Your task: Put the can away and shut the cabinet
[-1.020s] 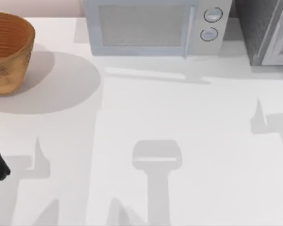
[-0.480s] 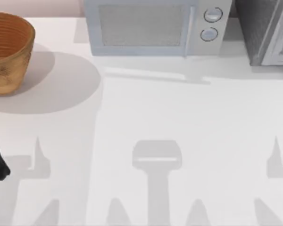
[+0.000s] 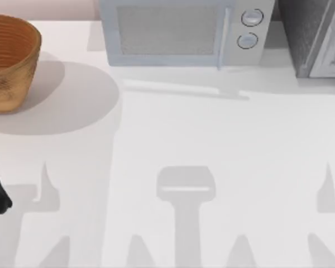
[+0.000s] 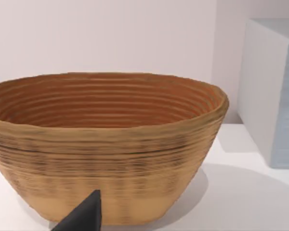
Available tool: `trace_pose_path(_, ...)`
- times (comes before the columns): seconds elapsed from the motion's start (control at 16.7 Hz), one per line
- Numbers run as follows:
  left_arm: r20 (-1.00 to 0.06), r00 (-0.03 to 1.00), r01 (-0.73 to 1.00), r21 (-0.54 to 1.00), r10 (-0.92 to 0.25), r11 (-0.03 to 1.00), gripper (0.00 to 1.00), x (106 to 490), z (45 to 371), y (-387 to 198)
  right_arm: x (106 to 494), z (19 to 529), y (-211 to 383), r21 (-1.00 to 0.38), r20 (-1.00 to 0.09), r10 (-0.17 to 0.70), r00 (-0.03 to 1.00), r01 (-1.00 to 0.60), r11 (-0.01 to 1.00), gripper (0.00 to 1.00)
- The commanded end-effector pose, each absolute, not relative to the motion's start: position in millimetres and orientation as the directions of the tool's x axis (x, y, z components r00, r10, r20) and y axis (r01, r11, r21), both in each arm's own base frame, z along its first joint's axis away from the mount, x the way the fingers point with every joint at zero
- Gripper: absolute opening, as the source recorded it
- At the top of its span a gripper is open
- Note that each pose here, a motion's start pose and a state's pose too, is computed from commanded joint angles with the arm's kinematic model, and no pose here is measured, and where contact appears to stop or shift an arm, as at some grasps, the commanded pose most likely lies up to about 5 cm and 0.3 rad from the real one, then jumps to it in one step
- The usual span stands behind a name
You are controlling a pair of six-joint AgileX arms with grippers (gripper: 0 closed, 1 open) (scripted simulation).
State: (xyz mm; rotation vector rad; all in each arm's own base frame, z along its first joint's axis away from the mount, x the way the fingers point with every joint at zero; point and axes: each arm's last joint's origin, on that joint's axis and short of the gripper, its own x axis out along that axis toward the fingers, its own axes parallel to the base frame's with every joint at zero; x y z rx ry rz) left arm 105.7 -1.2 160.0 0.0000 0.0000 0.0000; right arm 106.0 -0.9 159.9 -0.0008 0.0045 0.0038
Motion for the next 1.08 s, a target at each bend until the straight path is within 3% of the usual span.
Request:
trace_pose_path(0.54, 0.0, 1.0, 0.0, 0.0, 0.0, 1.0, 1.0, 106, 160, -1, 133, 201, -36, -0.026, 0.058, 0.006, 0.998, -0.004, 1.0, 1.0)
trace_pose_path(1.08, 0.0, 1.0, 0.0, 0.0, 0.0, 1.0, 1.0, 106, 160, -1, 166, 185, -153, -0.011, 0.003, 0.001, 1.0, 0.0, 1.0, 1.0)
